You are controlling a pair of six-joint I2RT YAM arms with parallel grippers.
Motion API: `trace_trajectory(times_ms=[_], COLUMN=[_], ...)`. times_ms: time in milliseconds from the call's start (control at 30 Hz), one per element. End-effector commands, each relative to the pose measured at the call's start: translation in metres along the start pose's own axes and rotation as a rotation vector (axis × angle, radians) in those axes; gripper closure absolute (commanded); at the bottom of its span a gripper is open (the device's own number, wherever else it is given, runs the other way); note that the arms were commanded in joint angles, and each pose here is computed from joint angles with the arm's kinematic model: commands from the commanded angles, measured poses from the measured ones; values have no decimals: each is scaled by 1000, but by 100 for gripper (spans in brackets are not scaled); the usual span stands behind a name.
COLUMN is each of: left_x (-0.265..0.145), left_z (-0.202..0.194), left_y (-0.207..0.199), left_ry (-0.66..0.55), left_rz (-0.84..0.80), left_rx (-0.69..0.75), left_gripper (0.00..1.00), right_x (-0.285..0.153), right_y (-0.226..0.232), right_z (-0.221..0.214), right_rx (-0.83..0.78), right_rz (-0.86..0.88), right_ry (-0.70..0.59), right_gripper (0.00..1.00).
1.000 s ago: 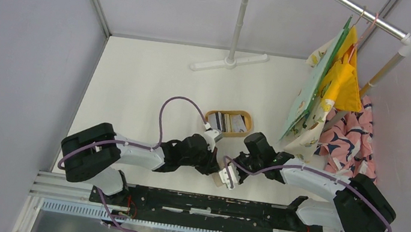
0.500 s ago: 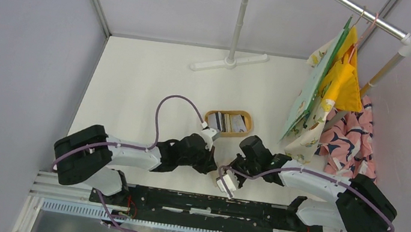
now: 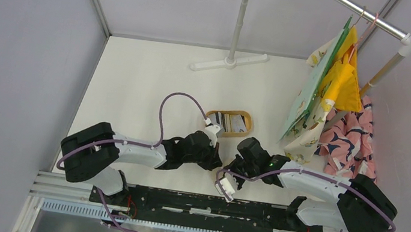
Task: Put the credit cards into the card holder
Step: Close the card holder at the center of the board.
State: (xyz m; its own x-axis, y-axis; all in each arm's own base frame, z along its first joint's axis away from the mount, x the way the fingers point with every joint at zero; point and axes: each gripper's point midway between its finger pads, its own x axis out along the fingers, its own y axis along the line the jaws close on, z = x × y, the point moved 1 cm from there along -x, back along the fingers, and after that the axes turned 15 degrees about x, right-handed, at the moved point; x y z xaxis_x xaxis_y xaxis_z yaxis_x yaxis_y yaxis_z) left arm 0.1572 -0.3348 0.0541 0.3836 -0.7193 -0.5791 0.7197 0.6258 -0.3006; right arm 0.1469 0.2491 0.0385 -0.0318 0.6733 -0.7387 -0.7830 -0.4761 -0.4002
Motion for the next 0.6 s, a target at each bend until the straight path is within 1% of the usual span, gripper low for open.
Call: trace_trajectory(times_ms=[0, 267, 567], left_x=[8, 13, 15], left_z=[27, 20, -9], left_y=[-17, -17, -9], left_ry=[-76, -40, 49], left_rz=[-66, -71, -47], left_rx=[-49, -50, -66], left_gripper=[98, 98, 98], right_x=[1, 2, 2], right_y=[20, 19, 20], right_z=[-7, -7, -8], right_rx=[26, 27, 19], right_rz=[76, 75, 77], right_ry=[42, 48, 65], right_gripper=[100, 100, 100])
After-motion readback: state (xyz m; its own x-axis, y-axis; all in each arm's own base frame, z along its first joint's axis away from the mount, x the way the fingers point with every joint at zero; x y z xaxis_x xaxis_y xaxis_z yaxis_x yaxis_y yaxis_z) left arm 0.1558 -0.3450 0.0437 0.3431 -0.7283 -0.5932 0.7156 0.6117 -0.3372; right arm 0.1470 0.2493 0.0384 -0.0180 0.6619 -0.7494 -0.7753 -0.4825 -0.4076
